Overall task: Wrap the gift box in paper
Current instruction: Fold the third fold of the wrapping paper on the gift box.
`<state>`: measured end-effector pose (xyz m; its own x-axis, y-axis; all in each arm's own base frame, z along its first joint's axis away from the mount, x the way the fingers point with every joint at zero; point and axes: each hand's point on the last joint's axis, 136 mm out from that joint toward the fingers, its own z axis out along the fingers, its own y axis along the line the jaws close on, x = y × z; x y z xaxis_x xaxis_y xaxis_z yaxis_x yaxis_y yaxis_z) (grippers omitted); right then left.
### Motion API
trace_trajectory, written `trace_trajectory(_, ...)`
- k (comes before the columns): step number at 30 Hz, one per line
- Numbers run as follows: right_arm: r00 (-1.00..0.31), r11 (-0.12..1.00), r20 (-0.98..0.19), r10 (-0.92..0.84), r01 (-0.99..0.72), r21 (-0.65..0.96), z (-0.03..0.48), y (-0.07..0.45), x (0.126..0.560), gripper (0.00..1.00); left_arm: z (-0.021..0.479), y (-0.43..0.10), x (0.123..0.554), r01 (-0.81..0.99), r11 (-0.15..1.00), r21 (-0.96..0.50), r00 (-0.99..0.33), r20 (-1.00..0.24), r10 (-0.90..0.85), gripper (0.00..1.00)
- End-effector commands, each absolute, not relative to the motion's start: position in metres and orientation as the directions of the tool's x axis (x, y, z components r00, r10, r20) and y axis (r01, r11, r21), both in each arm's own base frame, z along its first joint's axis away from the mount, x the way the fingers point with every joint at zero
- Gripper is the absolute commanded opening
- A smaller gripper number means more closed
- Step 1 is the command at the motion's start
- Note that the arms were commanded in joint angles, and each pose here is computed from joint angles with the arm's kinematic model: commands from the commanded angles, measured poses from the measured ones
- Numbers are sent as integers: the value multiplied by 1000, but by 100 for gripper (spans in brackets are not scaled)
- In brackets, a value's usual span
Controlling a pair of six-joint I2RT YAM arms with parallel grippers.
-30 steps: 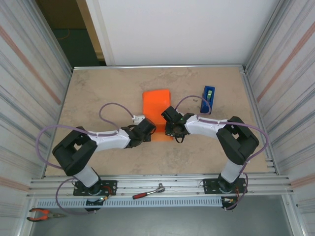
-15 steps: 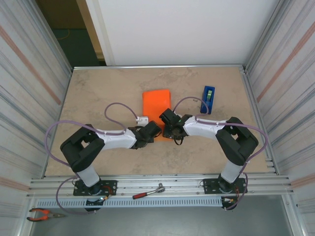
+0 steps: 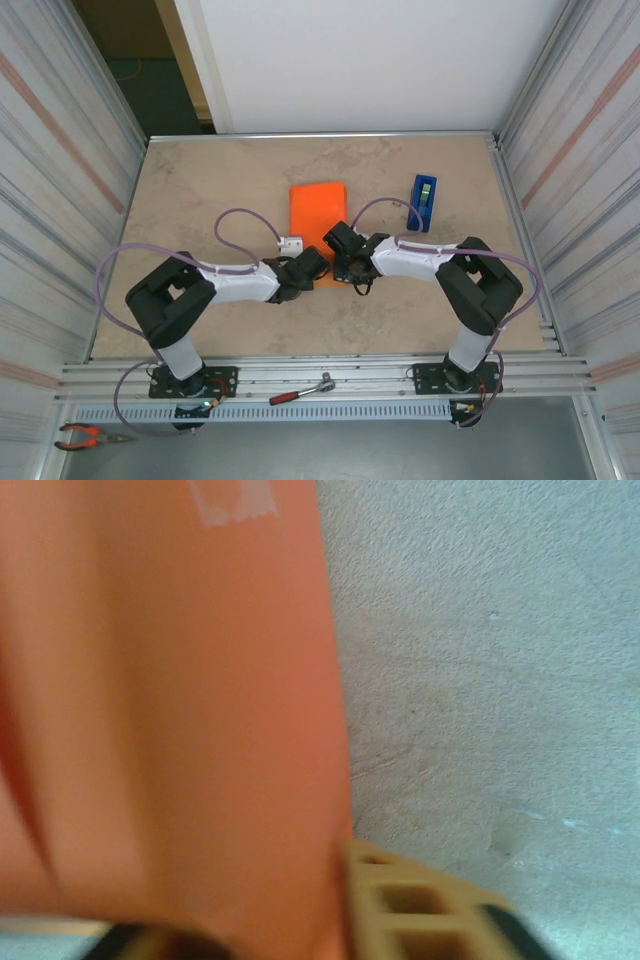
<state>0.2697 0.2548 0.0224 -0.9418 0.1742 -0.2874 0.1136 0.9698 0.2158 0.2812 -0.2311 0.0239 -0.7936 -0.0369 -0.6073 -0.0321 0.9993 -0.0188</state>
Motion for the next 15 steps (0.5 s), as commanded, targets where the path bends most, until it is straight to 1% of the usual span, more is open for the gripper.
trace_trajectory(1, -942, 970, -280, 184, 128, 208, 20, 254, 270, 0, 20, -230, 280, -52, 999, 8, -797, -603, -36, 0)
trace_trajectory(2, -942, 970, -280, 186, 130, 205, 20, 253, 270, 7, 20, -230, 280, -51, 999, 8, -797, -603, -36, 0)
trace_trajectory(3, -942, 971, -278, 186, 133, 200, 20, 252, 269, 30, 20, -231, 280, -51, 999, 8, -797, -603, -35, 0)
trace_trajectory(4, -942, 971, -279, 186, 134, 196, 20, 251, 269, 52, 20, -231, 280, -52, 999, 7, -797, -603, -37, 0)
trace_trajectory(5, -942, 972, -279, 185, 133, 196, 20, 251, 269, 58, 20, -231, 280, -53, 999, 6, -798, -602, -38, 0)
trace_trajectory(6, -943, 972, -278, 184, 132, 196, 20, 251, 269, 54, 19, -231, 280, -51, 999, 8, -798, -601, -36, 0)
trace_trajectory(8, -944, 971, -276, 181, 128, 202, 19, 252, 270, 0, 19, -231, 280, -52, 999, 8, -798, -601, -36, 0)
trace_trajectory(11, -943, 969, -275, 186, 130, 209, 20, 253, 270, 0, 19, -231, 280, -52, 999, 8, -799, -600, -37, 0)
trace_trajectory(12, -943, 969, -274, 189, 134, 207, 20, 252, 270, 19, 18, -231, 279, -52, 999, 8, -800, -598, -37, 0)
trace_trajectory(13, -941, 969, -276, 193, 138, 206, 21, 251, 271, 47, 18, -231, 280, -54, 998, 8, -799, -600, -39, 0)
trace_trajectory(14, -940, 969, -279, 195, 141, 204, 21, 251, 272, 62, 18, -231, 280, -55, 998, 9, -799, -600, -38, 0)
trace_trajectory(15, -940, 969, -279, 197, 143, 203, 21, 250, 273, 68, 18, -231, 279, -53, 999, 9, -799, -600, -37, 0)
